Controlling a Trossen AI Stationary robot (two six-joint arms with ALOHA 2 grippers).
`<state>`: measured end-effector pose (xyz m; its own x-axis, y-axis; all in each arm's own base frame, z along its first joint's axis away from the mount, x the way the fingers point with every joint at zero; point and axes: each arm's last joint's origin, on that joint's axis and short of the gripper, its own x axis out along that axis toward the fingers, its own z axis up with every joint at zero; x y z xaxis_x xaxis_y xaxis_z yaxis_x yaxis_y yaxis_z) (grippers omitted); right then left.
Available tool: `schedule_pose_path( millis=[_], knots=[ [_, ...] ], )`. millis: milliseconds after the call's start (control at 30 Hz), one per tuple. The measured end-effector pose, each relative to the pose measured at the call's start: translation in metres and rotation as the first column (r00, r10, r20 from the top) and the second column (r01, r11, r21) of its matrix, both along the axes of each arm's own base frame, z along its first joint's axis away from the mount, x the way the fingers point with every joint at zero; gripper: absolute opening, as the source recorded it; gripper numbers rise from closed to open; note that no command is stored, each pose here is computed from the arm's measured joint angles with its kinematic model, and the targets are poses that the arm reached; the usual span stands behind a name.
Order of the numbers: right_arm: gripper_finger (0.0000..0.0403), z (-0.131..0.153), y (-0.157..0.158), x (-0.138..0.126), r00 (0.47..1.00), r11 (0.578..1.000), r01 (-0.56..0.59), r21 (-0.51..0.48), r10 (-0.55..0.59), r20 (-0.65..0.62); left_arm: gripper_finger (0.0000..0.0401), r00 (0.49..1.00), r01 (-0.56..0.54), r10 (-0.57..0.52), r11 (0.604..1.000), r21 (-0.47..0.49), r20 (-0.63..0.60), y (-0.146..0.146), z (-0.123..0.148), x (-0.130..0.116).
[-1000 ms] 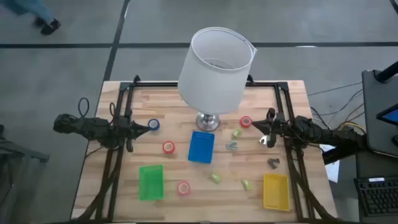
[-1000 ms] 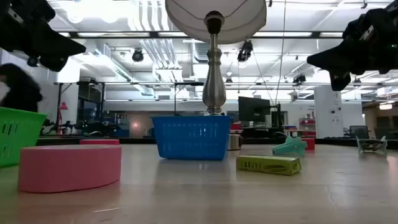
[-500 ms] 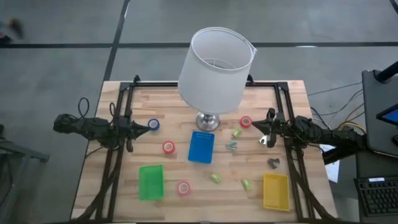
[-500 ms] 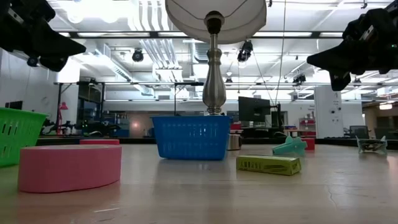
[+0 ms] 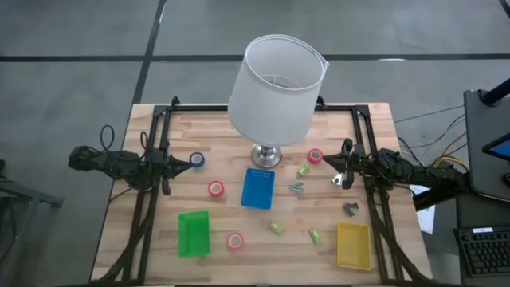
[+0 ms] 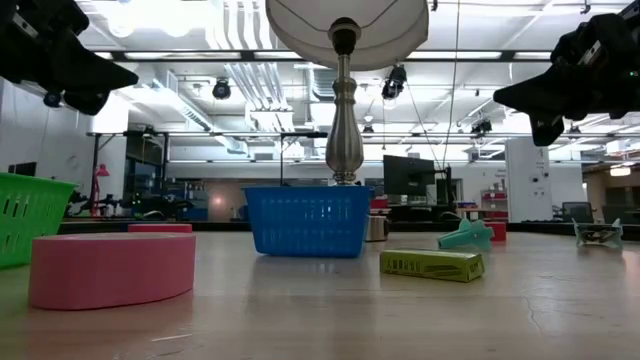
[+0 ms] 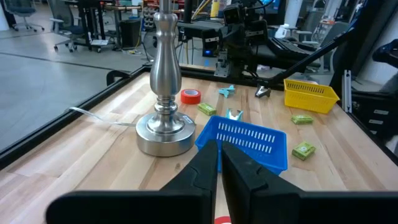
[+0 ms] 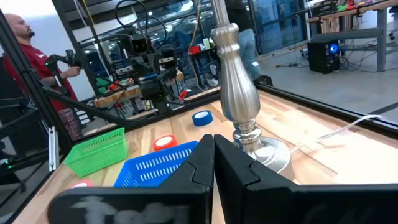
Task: Pick and place Stapler, Stapler remover, tape
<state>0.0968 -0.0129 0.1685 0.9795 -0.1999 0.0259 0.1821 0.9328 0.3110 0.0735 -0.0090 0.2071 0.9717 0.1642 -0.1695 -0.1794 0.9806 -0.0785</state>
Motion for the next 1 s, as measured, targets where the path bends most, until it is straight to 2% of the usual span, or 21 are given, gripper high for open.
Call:
schedule_pose_path(
  millis=[833, 1000],
  knots=[
    [0.0009, 0.0, 0.0, 0.0, 1.0, 1.0, 0.0, -0.001, 0.0, 0.0, 0.0023, 1.0, 0.0, 0.0, 1.0, 0.0, 0.0, 0.0, 0.0, 0.0],
    [0.0009, 0.0008, -0.0003, -0.0001, 1.0, 0.999, 0.01, -0.034, -0.01, 0.001, 0.0023, 1.0, 0.0, 0.0, 1.0, 0.0, 0.0, 0.0, -0.0001, 0.0]
  ],
)
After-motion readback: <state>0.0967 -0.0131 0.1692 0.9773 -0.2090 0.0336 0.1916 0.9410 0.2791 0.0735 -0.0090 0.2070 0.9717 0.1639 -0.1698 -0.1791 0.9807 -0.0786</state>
